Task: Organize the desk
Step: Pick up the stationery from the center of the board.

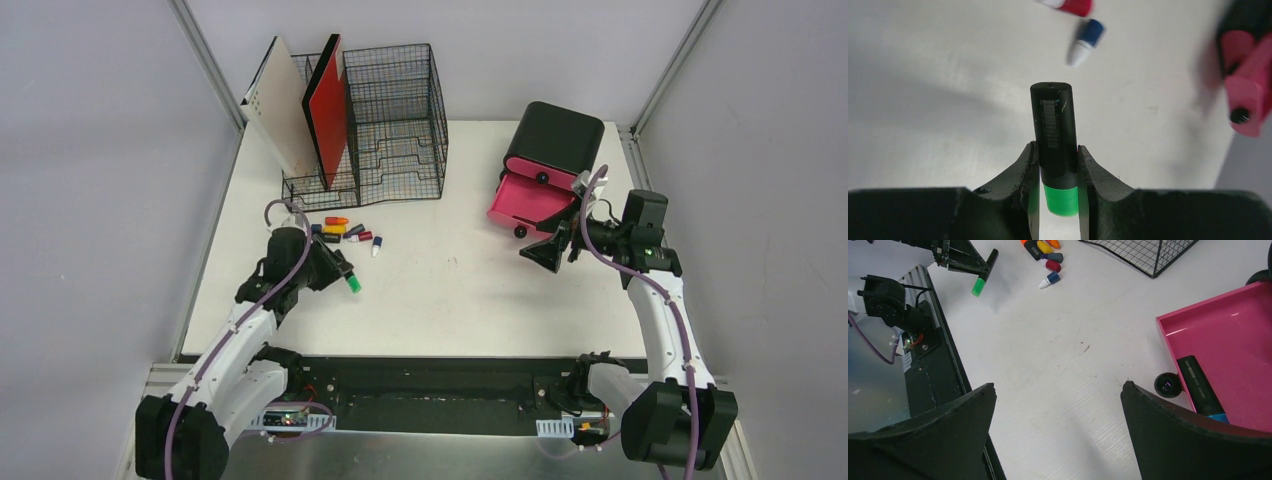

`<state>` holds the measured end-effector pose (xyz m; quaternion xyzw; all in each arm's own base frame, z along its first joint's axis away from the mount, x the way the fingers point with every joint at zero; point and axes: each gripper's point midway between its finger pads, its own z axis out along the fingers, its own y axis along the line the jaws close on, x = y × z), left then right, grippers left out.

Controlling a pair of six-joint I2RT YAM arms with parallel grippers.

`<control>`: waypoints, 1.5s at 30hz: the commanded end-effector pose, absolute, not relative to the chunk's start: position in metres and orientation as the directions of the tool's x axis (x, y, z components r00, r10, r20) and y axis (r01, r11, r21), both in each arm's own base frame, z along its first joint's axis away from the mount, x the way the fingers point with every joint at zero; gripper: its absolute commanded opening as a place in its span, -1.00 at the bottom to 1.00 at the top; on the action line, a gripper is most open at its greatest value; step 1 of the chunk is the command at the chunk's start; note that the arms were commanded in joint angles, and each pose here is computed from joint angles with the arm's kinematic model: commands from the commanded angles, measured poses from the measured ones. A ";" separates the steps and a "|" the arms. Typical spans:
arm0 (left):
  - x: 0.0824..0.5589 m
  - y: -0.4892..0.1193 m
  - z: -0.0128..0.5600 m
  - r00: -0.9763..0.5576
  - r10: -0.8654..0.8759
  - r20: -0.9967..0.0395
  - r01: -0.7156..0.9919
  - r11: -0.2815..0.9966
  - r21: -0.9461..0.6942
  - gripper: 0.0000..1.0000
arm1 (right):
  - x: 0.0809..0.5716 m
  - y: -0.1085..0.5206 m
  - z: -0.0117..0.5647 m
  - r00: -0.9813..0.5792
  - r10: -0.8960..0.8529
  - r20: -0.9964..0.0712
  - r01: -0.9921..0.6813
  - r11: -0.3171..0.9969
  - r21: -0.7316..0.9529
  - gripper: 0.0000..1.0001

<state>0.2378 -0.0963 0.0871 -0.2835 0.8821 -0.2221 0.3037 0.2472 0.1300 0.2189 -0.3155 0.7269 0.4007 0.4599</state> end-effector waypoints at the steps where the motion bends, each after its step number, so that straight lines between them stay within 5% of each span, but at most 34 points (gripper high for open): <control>1: 0.254 -0.143 0.147 -0.650 -0.588 -0.482 0.008 0.628 -0.778 -1.00 | 0.245 0.138 0.243 -0.320 -0.044 -0.946 -0.875 0.398 0.277 0.98; 16: 0.250 -0.218 0.222 -0.610 -0.527 -0.592 0.409 0.430 -0.805 -1.00 | 0.240 0.144 0.247 -0.328 -0.014 -0.945 -0.889 0.344 0.304 0.98; 45: 0.239 -0.377 0.243 -0.568 -0.266 -0.779 0.673 0.394 -0.625 -1.00 | 0.243 0.152 0.242 -0.373 0.005 -0.928 -0.874 0.333 0.354 0.98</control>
